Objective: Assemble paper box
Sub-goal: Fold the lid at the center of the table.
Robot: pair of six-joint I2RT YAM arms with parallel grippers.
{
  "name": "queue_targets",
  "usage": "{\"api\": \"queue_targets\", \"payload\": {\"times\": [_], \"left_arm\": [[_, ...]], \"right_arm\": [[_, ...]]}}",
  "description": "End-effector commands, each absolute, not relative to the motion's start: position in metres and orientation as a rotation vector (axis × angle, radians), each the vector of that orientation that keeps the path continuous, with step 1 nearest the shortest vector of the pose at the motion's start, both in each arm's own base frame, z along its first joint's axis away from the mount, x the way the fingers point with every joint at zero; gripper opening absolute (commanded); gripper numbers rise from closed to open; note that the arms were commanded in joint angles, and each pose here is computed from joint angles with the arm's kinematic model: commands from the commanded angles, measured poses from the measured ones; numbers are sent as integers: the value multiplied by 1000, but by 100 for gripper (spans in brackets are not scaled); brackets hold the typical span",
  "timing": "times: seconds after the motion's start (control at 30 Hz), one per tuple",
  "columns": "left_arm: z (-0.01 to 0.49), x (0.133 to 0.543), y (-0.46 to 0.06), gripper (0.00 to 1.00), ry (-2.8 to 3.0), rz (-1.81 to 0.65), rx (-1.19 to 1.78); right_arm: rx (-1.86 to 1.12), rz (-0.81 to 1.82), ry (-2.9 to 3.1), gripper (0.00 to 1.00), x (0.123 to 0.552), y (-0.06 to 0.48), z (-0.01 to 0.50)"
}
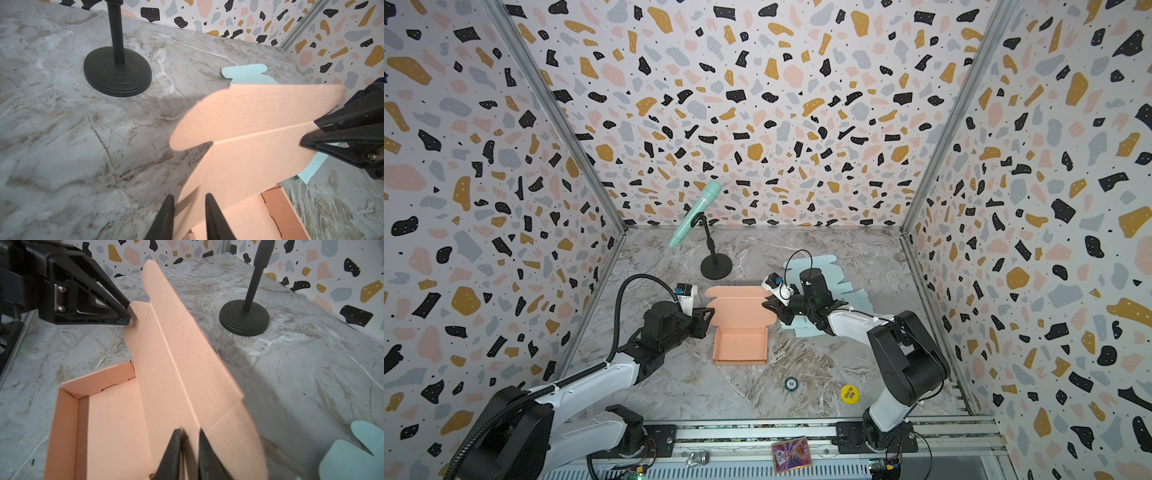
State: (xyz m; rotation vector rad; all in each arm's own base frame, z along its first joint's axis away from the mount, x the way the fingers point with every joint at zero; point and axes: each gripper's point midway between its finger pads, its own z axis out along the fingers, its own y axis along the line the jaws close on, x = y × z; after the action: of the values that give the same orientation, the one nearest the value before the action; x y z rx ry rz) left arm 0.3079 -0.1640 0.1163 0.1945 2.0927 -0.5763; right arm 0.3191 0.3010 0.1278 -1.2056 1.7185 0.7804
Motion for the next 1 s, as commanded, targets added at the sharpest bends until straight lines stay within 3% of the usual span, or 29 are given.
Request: {"api": "queue_targets", "payload": {"times": [0.0,0.6,0.97], "left_arm": [[136,311,-170,25,2035,-608,218],[141,311,-183,27,2025,-640,267],[143,311,-183,18,2018,-640,272]], "right_arm": [[-1193,773,1698,17,326,304,143],[-1222,735,1693,16,325,305,141],[-1231,713,1694,16,325,306,141]]}}
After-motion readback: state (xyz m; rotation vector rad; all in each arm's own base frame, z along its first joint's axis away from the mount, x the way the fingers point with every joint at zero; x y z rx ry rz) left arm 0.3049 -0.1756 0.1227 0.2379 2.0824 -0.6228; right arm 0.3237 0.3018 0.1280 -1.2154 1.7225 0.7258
